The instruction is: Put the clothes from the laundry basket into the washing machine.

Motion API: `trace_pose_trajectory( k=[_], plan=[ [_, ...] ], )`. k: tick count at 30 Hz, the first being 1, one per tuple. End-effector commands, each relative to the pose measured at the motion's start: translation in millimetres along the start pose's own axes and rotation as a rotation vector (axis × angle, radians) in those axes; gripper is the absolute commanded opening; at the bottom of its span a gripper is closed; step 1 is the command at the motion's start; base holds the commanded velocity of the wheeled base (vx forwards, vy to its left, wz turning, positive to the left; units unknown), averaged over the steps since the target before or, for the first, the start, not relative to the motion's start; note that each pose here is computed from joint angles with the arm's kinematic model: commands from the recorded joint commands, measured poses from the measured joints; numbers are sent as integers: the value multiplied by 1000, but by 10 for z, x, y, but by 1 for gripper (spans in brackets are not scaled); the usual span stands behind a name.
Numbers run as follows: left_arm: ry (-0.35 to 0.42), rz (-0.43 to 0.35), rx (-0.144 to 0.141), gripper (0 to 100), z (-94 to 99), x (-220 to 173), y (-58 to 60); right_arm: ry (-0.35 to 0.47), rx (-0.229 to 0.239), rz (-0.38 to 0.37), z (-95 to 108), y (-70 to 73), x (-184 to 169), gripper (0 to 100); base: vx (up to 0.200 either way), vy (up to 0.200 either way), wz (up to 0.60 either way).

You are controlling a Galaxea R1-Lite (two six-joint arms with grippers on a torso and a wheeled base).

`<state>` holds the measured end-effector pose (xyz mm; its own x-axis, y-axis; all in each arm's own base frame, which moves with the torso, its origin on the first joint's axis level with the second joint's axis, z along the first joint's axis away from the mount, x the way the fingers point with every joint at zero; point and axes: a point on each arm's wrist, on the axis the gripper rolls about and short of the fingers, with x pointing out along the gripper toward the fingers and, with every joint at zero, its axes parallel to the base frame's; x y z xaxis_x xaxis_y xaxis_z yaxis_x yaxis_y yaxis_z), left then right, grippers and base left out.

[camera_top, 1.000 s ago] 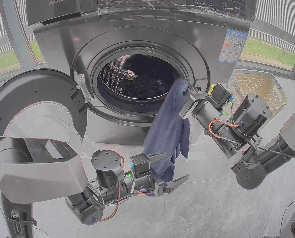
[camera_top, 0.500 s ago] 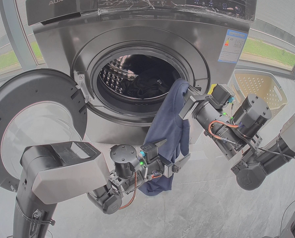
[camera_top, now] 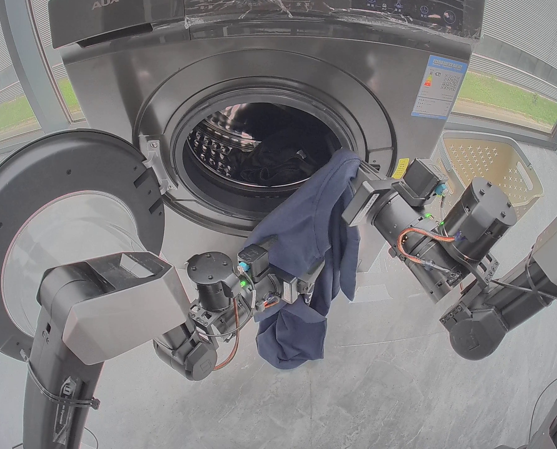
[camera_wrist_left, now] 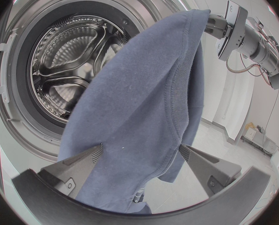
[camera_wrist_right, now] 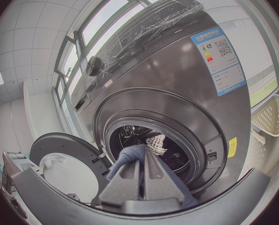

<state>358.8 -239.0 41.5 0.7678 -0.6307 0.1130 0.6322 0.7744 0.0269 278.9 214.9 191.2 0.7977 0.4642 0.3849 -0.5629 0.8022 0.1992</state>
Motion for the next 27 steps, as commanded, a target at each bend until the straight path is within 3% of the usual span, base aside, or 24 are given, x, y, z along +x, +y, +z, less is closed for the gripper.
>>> trace_pose_trajectory(
  k=[1,10,18,27],
  plan=[
    [-8,12,10,100,21,6,51,-9,6,8,56,32,-24,0,0,0,0],
    [10,18,23,100,-18,25,86,-7,20,15,84,121,-77,0,0,0,0],
    [34,2,34,100,-45,35,39,-6,31,33,73,195,-78,0,0,0,0],
    [-1,6,41,100,-52,183,43,-2,36,35,58,206,-90,0,0,0,0]
  ],
)
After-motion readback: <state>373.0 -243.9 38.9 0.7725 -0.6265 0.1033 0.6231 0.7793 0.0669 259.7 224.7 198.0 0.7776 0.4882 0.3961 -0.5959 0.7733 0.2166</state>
